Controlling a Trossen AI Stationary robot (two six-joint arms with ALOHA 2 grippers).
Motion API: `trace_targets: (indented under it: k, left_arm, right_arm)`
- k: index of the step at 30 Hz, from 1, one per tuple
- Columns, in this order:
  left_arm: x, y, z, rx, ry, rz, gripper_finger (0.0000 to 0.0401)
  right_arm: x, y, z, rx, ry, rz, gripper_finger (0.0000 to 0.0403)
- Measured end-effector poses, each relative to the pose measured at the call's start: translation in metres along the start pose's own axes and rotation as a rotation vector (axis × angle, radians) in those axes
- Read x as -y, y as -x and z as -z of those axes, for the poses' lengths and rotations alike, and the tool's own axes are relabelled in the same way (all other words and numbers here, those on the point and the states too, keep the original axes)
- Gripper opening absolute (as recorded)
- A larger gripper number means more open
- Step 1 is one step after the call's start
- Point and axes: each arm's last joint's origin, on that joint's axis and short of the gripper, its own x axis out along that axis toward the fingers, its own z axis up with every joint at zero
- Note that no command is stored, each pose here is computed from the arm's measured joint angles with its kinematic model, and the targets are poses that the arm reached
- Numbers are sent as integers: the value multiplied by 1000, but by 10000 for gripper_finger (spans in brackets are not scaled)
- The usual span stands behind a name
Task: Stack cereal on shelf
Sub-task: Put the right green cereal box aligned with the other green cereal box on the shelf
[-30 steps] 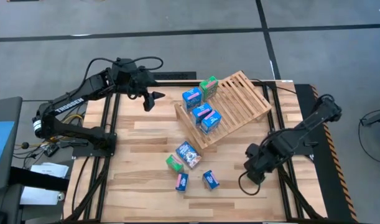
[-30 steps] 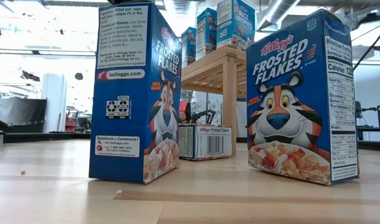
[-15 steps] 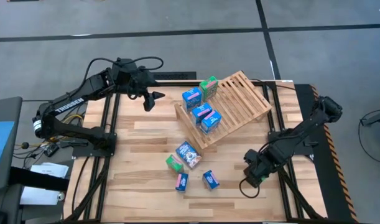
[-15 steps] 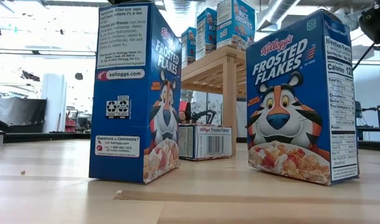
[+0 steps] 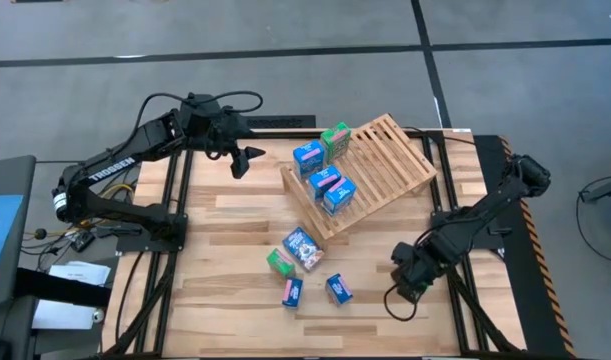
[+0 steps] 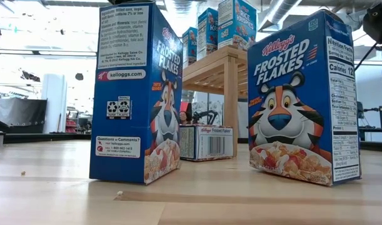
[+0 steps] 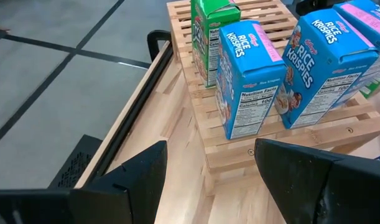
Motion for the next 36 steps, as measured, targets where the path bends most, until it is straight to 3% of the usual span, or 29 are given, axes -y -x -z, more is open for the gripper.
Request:
trace_targets:
  k: [6, 15, 23, 29, 36]
  left_arm:
    - [0, 0, 0, 0, 1, 0, 233]
    - [0, 0, 0, 0, -16, 0, 233]
    - [0, 0, 0, 0, -16, 0, 233]
    - [0, 0, 0, 0, -16, 1, 233]
    - [0, 0, 0, 0, -16, 1, 233]
  right_arm:
    - [8, 13, -6, -1, 61, -58, 185]
    - [41, 53, -22, 88, 121, -189, 170]
    - [65, 128, -31, 221, 269, -316, 162]
    - [85, 184, -38, 422, 325, -247, 155]
    - [100, 223, -63, 522, 449, 30, 153]
